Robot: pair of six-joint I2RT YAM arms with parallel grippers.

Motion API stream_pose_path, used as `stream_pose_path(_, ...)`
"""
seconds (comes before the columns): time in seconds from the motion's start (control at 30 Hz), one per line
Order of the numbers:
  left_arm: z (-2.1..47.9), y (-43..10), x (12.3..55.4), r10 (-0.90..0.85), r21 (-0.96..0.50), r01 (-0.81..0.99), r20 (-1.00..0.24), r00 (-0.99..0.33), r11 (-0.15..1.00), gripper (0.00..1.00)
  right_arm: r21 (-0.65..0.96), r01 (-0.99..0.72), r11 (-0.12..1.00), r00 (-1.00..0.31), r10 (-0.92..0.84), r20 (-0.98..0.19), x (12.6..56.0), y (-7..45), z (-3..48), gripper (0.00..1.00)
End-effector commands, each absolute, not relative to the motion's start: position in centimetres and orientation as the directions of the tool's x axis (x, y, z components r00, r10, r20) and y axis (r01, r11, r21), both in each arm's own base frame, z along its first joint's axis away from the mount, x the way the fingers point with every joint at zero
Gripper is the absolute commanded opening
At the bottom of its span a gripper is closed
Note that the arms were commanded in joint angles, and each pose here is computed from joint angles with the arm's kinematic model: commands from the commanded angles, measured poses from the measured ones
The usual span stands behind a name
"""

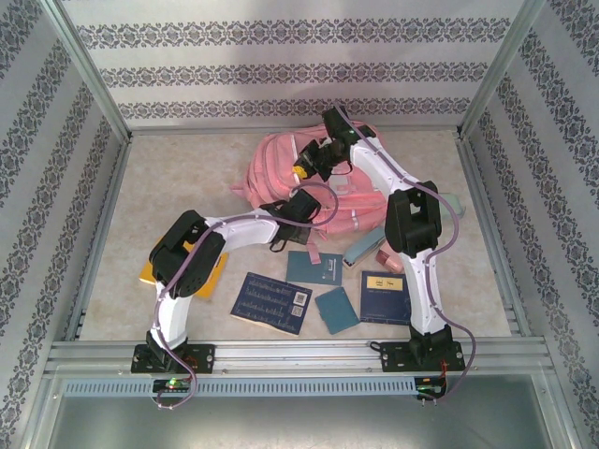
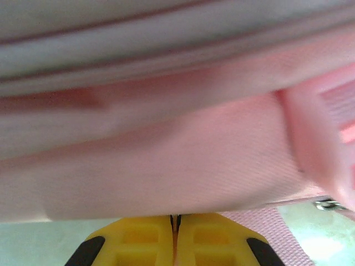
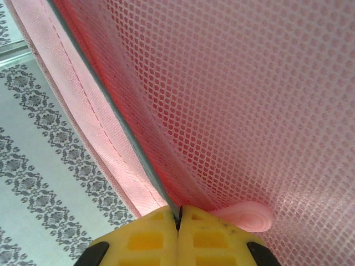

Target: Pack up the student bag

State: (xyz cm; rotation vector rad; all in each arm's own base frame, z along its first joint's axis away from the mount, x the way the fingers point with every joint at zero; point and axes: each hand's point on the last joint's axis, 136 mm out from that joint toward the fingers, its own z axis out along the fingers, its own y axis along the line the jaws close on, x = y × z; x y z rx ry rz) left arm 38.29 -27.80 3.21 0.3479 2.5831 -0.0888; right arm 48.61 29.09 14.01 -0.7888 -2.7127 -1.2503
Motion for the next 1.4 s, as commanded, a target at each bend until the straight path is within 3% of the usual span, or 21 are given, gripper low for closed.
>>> stream_pose_path(0.0, 3.5, -26.2, 37.7, 0.226, 0.007, 0.253, -0.478, -0.849, 0.967, 0.00, 0.662, 0.433, 0.612, -0.881, 0.442, 0.168, 49.4, 26.4, 13.9, 0.17)
stream_pose_path(0.1, 4.0, -26.8, 37.6, 0.206, -0.038, 0.256, -0.486, -0.849, 0.966, 0.00, 0.656, 0.375, 0.655, -0.892, 0.447, 0.064, 50.0, 25.5, 16.2, 0.37)
stream_pose_path(0.2, 4.7, -27.0, 37.6, 0.183, -0.077, 0.251, -0.489, -0.853, 0.965, 0.00, 0.630, 0.354, 0.691, -0.876, 0.481, -0.036, 50.0, 23.6, 19.0, 0.50)
stream_pose_path(0.4, 6.8, -27.1, 37.7, 0.120, -0.159, 0.225, -0.494, -0.861, 0.961, 0.00, 0.491, 0.405, 0.772, -0.829, 0.536, -0.158, 46.4, 18.2, 21.9, 0.58)
stream_pose_path(0.6, 10.7, -27.6, 38.1, 0.044, -0.262, 0.207, -0.517, -0.855, 0.943, 0.00, 0.463, 0.467, 0.753, -0.831, 0.553, -0.062, 40.1, 15.9, 19.2, 0.55)
stream_pose_path(0.8, 14.0, -28.8, 38.0, 0.009, -0.338, 0.212, -0.514, -0.858, 0.917, 0.00, 0.548, 0.501, 0.670, -0.822, 0.566, 0.059, 35.1, 18.1, 17.2, 0.59)
stream_pose_path(0.83, 14.5, -29.0, 38.0, 0.003, -0.349, 0.210, -0.510, -0.860, 0.913, 0.00, 0.567, 0.511, 0.647, -0.813, 0.578, 0.073, 34.8, 18.5, 17.0, 0.60)
stream_pose_path(0.87, 15.1, -29.1, 38.1, -0.007, -0.360, 0.208, -0.513, -0.858, 0.909, 0.00, 0.572, 0.531, 0.625, -0.798, 0.596, 0.089, 34.6, 18.7, 16.7, 0.70)
stream_pose_path(0.93, 16.3, -29.4, 38.1, -0.026, -0.384, 0.204, -0.517, -0.856, 0.900, 0.00, 0.584, 0.575, 0.573, -0.760, 0.638, 0.123, 34.4, 19.0, 16.1, 0.81)
stream_pose_path(1.07, 18.4, -29.9, 38.2, -0.060, -0.425, 0.198, -0.522, -0.851, 0.883, 0.00, 0.601, 0.646, 0.470, -0.680, 0.713, 0.173, 34.9, 19.4, 15.0, 0.86)
stream_pose_path(1.27, 20.6, -30.7, 37.9, -0.098, -0.492, 0.196, -0.509, -0.855, 0.848, 0.00, 0.660, 0.669, 0.341, -0.591, 0.783, 0.195, 37.4, 19.6, 14.3, 0.83)
stream_pose_path(1.37, 21.4, -31.1, 37.4, -0.100, -0.509, 0.206, -0.510, -0.854, 0.836, 0.00, 0.682, 0.653, 0.330, -0.580, 0.797, 0.170, 38.7, 19.6, 14.6, 0.75)
